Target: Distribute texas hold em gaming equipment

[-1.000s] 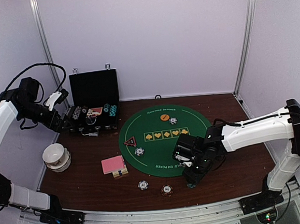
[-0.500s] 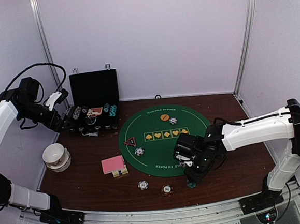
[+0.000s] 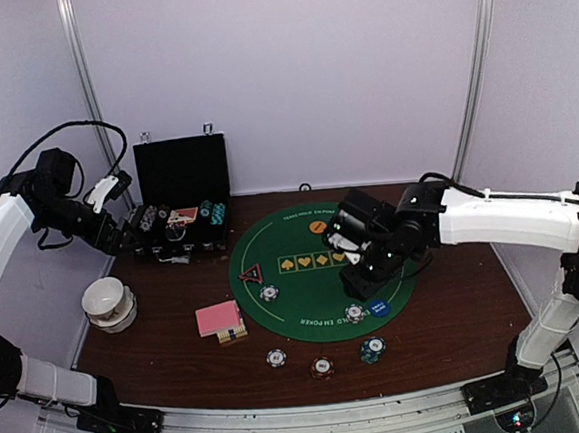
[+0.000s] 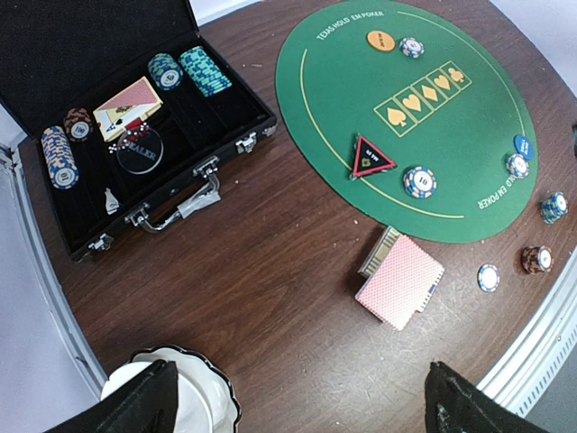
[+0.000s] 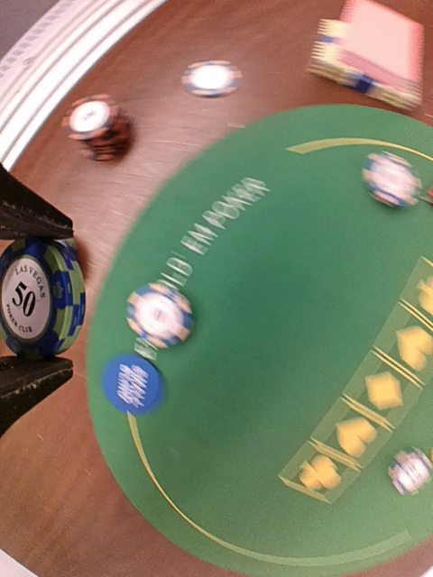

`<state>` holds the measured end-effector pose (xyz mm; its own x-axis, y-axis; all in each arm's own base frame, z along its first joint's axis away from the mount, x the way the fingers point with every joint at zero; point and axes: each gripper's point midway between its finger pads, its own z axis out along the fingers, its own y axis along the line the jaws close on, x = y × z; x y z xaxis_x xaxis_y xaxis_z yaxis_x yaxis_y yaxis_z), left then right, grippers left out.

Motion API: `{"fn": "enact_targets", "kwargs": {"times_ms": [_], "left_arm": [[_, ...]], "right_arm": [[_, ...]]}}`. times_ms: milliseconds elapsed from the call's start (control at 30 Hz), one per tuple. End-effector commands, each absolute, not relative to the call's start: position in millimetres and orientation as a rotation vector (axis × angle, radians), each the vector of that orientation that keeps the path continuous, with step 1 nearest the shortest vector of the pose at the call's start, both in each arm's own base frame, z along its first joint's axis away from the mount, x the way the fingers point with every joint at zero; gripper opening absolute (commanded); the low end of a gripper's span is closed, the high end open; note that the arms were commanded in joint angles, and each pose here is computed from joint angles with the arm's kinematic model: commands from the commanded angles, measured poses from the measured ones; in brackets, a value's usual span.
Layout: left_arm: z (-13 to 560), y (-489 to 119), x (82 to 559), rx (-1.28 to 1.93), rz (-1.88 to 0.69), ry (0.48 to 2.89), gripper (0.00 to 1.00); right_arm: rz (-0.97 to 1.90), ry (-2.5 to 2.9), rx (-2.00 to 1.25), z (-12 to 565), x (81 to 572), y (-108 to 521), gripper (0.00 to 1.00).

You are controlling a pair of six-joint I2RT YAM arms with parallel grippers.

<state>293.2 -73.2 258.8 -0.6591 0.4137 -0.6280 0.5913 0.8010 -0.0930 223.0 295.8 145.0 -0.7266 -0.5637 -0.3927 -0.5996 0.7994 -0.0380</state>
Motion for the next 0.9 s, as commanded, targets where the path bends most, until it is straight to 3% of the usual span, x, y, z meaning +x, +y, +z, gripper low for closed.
{"fn": "enact_targets", "kwargs": {"times_ms": [0,367,867], "left_arm": [[272,-76,293,0.753,-0.386,2.345,0.98],[273,-77,291,0.748,-0.399,2.342,0.98],[267,-76,294,0.756,-0.401,2.360,0.98]], "right_arm": [[0.073,2.536,-0.641,173,296,284,0.22],[0.027,2.513,-0.397,147,449,293,0.20],[0.052,2.575,-0.156,94,531,252,0.20]]}}
